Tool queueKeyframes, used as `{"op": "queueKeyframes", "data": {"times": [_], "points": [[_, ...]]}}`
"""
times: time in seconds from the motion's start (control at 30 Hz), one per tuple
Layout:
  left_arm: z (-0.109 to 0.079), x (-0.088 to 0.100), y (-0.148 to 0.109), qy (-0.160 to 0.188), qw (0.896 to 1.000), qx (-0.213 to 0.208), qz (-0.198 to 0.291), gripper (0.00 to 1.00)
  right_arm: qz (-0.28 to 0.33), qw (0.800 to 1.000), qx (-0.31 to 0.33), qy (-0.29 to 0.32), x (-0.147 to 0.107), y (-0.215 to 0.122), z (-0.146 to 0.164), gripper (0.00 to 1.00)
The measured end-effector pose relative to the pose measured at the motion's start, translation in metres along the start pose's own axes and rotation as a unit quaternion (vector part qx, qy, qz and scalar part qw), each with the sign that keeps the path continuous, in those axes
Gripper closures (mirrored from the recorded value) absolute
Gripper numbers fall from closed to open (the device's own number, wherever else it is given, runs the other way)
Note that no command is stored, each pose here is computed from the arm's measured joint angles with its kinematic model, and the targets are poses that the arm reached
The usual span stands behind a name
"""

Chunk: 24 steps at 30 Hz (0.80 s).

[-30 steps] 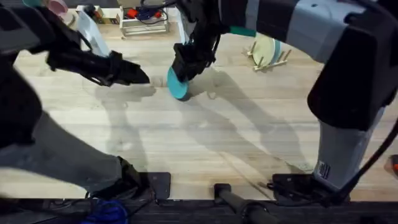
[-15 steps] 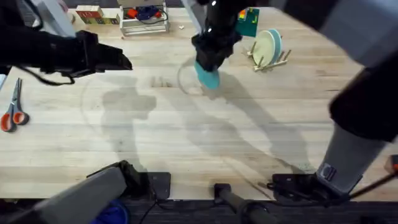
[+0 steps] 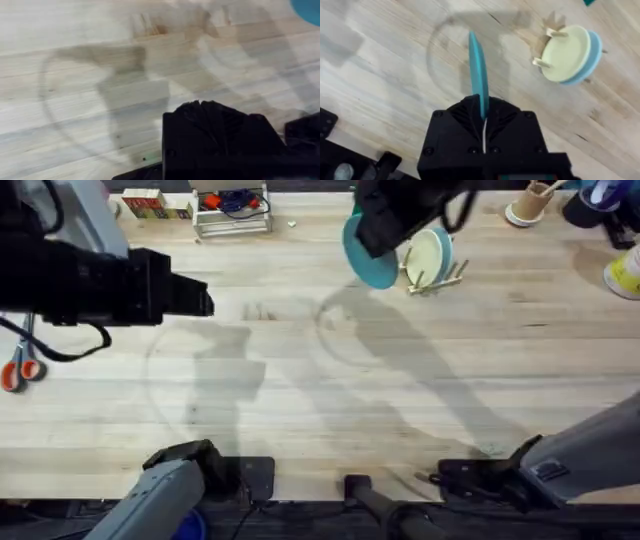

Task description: Pick up the plates from the table one by one and place each into a slot on the dish rack.

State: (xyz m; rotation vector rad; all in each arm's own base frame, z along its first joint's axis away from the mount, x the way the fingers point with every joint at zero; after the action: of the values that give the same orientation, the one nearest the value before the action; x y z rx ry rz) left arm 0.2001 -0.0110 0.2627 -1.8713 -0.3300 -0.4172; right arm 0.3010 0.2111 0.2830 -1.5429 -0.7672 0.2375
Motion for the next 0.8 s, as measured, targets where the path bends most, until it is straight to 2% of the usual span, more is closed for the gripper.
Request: {"op": "queueKeyframes", "data": {"times": [0.2,0.37,0.63,0.7,0.8], "points": [[-0.003,0.011,-0.025,0.019,0.998,0.054,-0.017,0.962,-0.006,1.0,-0.01,0.027,-0.018,-0.025,-0.023,0.968],[-0.002,0.012,-0.043,0.018,0.996,0.089,-0.022,0.962,-0.016,0.998,-0.02,0.056,-0.032,-0.042,-0.044,0.968],[0.0,0.011,-0.049,0.015,0.994,0.104,-0.022,0.961,-0.048,0.993,-0.038,0.099,-0.055,-0.074,-0.072,0.968],[0.0,0.011,-0.049,0.014,0.994,0.105,-0.021,0.909,-0.051,0.991,-0.048,0.112,-0.071,-0.087,-0.084,0.968],[0.0,0.011,-0.049,0.013,0.994,0.106,-0.021,0.841,-0.049,0.991,-0.052,0.118,-0.077,-0.09,-0.088,0.968]]}}
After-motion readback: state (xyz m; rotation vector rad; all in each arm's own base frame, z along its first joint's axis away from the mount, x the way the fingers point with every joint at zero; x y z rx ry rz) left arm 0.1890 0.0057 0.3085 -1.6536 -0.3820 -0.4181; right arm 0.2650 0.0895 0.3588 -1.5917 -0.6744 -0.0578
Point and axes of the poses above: each hand's point on the last joint's axis, 136 mm out from that joint toward the fingers, its own y axis out along the fingers, its own z axis along the line the jaws close on, x = y × z, the point moved 3 cm from there along -y, back along the fingers, and after that the axes turned 1 degree about -y, right-handed, at the moved point
